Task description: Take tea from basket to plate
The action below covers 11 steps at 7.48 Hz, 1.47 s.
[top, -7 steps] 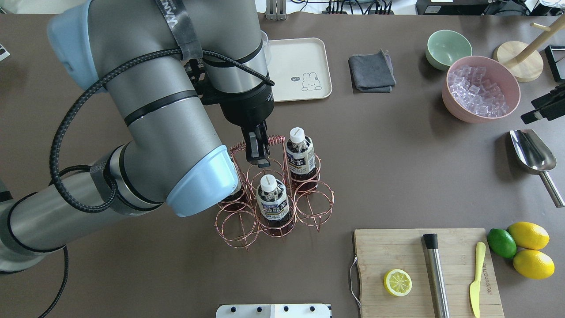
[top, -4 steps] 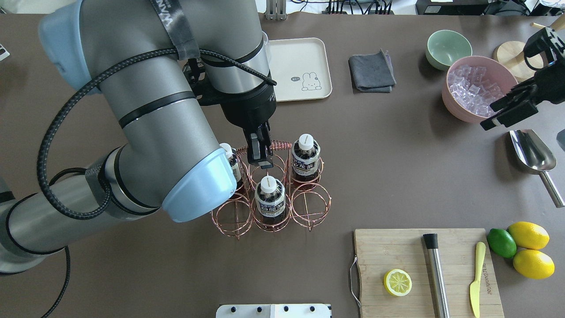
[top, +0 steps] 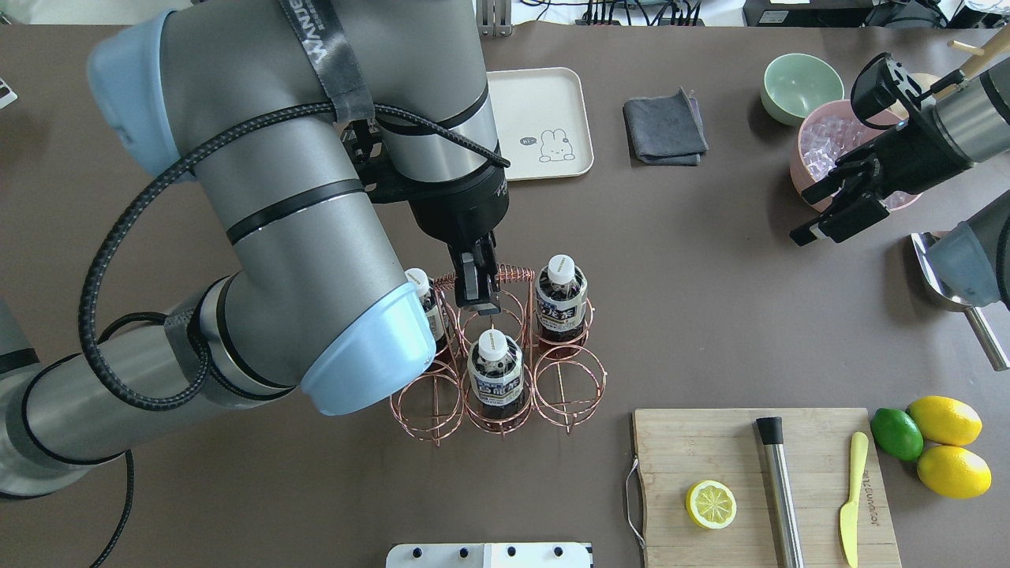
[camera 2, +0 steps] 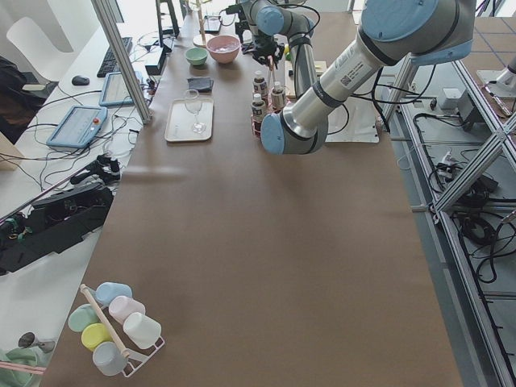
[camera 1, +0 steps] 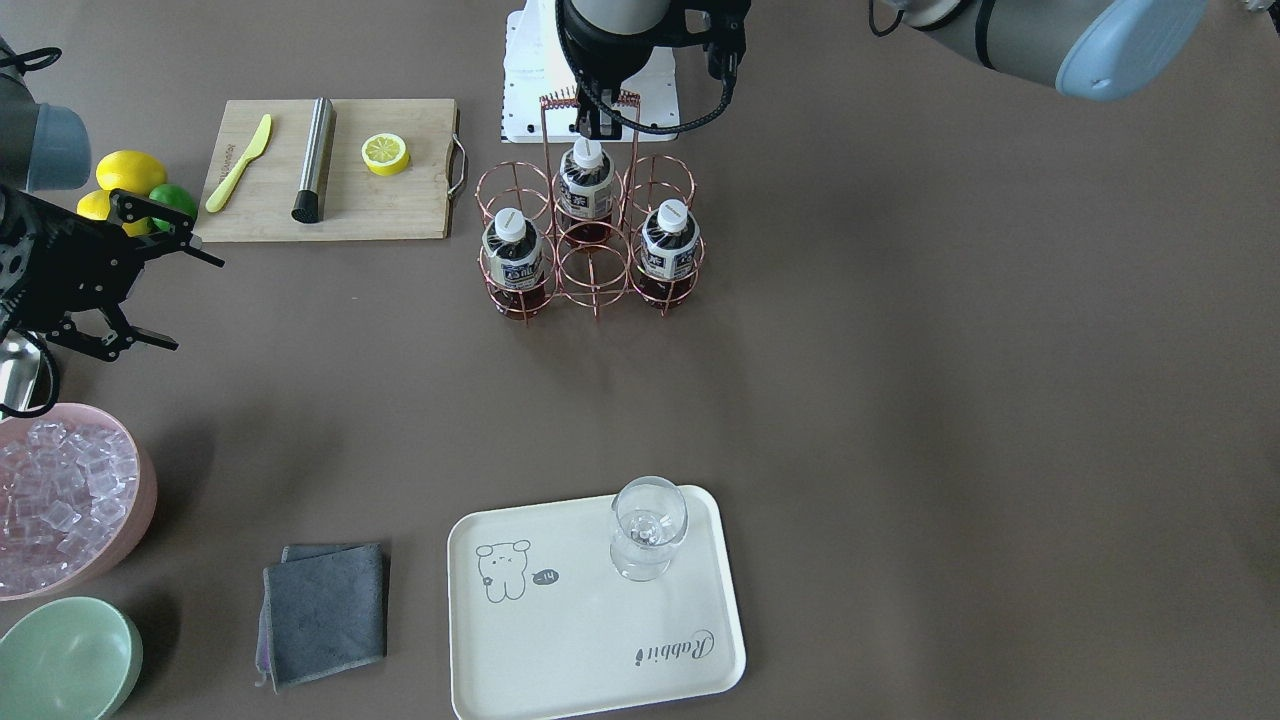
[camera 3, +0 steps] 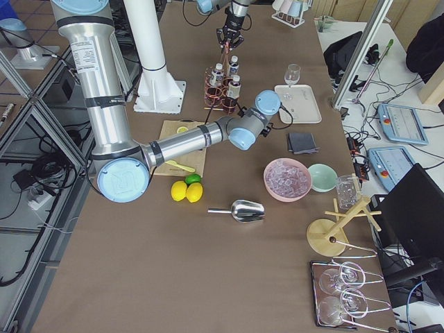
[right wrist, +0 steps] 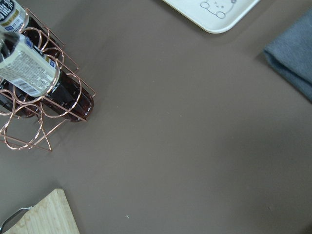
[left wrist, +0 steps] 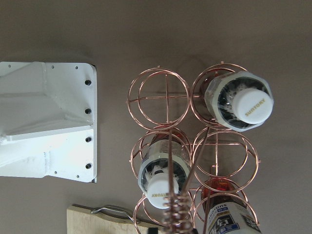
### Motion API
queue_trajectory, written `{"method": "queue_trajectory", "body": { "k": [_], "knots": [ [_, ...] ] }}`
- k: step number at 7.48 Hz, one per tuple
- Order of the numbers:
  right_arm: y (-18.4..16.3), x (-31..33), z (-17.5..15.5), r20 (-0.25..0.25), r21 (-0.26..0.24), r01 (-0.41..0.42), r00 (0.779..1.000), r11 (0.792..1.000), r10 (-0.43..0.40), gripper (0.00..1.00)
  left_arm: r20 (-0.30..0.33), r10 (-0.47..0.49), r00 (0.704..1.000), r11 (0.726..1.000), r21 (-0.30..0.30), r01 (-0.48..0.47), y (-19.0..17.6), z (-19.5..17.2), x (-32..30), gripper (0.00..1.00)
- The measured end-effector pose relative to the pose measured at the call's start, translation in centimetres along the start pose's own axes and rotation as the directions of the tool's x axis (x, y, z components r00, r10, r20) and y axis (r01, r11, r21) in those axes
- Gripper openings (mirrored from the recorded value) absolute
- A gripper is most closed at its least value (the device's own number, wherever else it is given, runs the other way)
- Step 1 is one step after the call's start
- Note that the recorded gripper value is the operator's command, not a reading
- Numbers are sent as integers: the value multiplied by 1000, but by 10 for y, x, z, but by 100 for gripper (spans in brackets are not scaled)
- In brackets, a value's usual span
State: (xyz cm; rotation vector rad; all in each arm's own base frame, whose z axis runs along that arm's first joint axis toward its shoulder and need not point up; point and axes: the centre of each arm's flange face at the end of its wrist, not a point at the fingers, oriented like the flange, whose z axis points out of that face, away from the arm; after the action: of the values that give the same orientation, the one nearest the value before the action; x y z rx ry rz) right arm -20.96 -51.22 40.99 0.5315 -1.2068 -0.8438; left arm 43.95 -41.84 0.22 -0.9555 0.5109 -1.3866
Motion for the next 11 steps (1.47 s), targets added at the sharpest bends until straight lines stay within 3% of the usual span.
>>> {"method": "queue_trajectory", "body": {
  "k": [3,6,9,11],
  "knots": [
    [-11,-33,9,28,85,199,979,976,-202,98,7,7,1000,1000,1,-7,3,4,-5,0],
    [-17,-56,7,30,148,314,946,938,-322,94,17,24,1000,1000,-4,-24,8,7,-15,0],
    [-51,-104,17,15,237,351,931,906,-365,100,31,45,999,999,-5,-45,14,14,-28,0],
    [-76,-158,70,-23,387,288,953,876,-302,99,32,49,998,999,-4,-49,15,16,-30,0]
  ]
}}
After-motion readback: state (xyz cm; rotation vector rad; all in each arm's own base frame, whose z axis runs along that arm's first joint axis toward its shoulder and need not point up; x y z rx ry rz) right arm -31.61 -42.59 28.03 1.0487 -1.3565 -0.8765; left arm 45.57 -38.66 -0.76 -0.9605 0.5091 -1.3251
